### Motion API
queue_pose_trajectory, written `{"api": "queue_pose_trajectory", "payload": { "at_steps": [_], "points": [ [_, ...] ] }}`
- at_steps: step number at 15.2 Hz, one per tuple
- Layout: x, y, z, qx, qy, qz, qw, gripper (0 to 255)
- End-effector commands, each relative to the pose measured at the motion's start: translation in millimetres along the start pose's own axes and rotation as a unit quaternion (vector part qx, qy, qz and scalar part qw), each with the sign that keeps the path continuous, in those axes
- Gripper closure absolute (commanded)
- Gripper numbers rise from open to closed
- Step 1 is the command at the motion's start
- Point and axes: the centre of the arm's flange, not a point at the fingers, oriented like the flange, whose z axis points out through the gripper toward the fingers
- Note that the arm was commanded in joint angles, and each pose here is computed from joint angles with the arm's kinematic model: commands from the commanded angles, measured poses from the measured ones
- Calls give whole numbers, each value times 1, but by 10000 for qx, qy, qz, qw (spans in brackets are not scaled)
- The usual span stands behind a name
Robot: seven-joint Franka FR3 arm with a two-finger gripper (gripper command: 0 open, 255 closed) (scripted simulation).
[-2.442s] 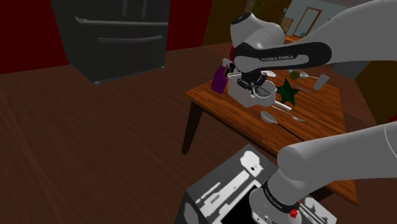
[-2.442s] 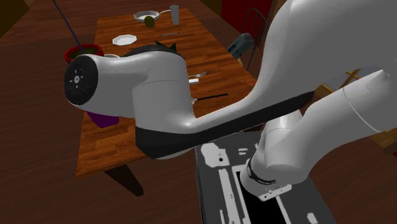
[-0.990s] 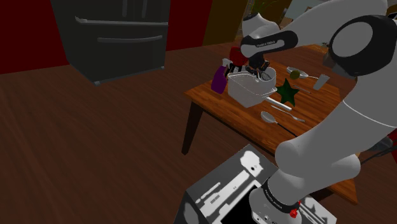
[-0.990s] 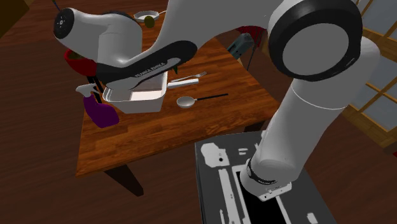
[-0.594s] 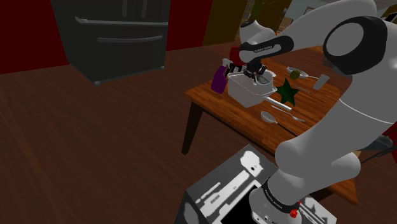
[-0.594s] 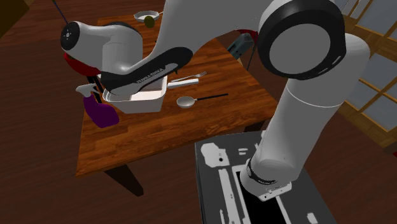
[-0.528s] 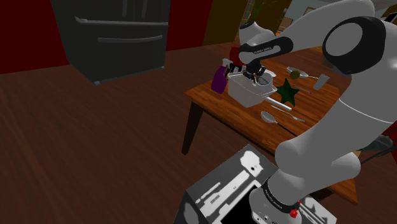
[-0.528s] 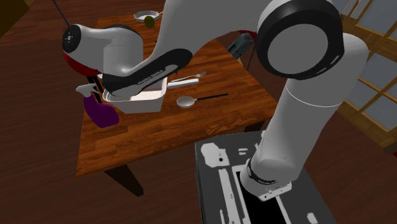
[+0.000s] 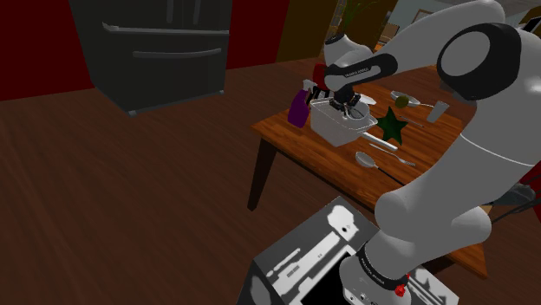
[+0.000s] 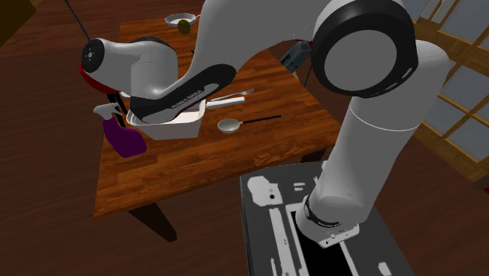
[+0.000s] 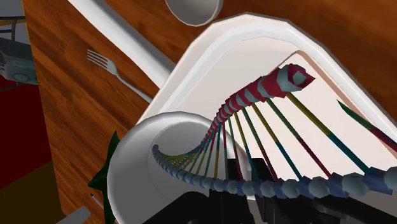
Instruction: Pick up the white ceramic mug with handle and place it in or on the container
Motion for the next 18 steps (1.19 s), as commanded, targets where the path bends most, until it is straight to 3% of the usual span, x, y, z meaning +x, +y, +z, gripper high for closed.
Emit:
{"api": "queue_pose_trajectory", "payload": {
  "at_steps": [1, 2, 7, 11, 18],
  "points": [
    [0, 0, 0, -2, 0, 2, 10000, 255],
    [0, 0, 0, -2, 0, 2, 10000, 0],
    [0, 0, 0, -1, 0, 2, 10000, 0],
    [0, 0, -50, -2, 0, 2, 10000, 0],
    [0, 0, -50, -2, 0, 2, 10000, 0]
  ]
}}
